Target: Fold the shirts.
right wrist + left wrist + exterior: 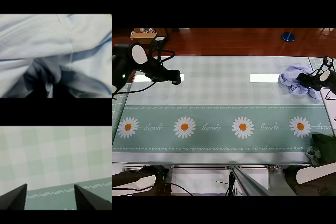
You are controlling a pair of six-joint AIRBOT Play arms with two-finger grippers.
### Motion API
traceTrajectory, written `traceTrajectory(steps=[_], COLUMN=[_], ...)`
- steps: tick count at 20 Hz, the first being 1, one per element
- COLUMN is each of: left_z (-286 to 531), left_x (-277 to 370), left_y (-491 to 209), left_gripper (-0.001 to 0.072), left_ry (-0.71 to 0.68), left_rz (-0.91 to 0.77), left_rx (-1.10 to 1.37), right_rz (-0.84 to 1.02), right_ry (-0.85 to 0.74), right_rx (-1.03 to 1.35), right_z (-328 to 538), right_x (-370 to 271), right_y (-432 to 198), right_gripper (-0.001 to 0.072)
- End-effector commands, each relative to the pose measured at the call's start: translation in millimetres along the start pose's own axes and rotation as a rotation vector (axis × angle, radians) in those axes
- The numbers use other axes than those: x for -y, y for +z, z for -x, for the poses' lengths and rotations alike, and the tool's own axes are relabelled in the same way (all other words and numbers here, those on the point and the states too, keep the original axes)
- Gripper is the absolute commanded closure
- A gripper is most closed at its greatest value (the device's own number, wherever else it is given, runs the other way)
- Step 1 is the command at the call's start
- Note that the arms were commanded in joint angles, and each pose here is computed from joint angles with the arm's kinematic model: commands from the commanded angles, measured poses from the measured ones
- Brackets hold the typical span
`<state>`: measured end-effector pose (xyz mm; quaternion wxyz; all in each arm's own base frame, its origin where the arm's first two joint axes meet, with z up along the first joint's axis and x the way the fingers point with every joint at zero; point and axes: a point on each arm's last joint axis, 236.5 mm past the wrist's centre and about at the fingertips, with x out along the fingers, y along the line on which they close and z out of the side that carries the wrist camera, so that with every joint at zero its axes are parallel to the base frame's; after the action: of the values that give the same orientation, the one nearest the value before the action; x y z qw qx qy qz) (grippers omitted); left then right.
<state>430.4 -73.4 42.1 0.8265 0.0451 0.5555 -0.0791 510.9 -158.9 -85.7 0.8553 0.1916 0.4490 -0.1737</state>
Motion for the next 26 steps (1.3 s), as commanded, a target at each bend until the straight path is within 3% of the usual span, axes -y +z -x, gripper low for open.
traceTrajectory(steps=[1,7,10,13,17,23,26], left_z=[23.9,188.3,294.2,364.8,397.7,377.8,371.3], left_x=[0.5,8.9,19.8,32.4,37.2,38.0,37.8], left_y=[13.4,74.6,72.6,41.7,-8.6,-45.0,-48.0], left_gripper=[-0.0003,-0.0002,-0.0002,-0.0002,-0.0002,-0.0002,-0.0002], left_ry=[0.0,0.001,-0.033,-0.085,-0.11,-0.107,-0.106], left_rz=[-0.017,-0.035,-0.037,-0.044,-0.033,-0.045,-0.044], left_rx=[0.065,0.471,0.7,0.838,0.84,0.686,0.661], right_rz=[0.027,0.155,0.161,0.116,0.191,0.465,0.635], right_ry=[0.038,0.176,0.282,0.495,0.74,0.811,0.867], right_rx=[0.128,0.66,0.9,0.958,0.723,0.141,-0.132], right_z=[46.7,313.7,454.1,539.5,550.0,437.3,388.2], right_x=[-14.4,-71.0,-90.6,-116.7,-170.7,-257.3,-325.7], right_y=[41.3,134.4,124.1,81.0,6.6,-99.7,-191.2], right_gripper=[0.0691,0.0691,0.0691,0.0691,0.0691,0.0691,0.0691])
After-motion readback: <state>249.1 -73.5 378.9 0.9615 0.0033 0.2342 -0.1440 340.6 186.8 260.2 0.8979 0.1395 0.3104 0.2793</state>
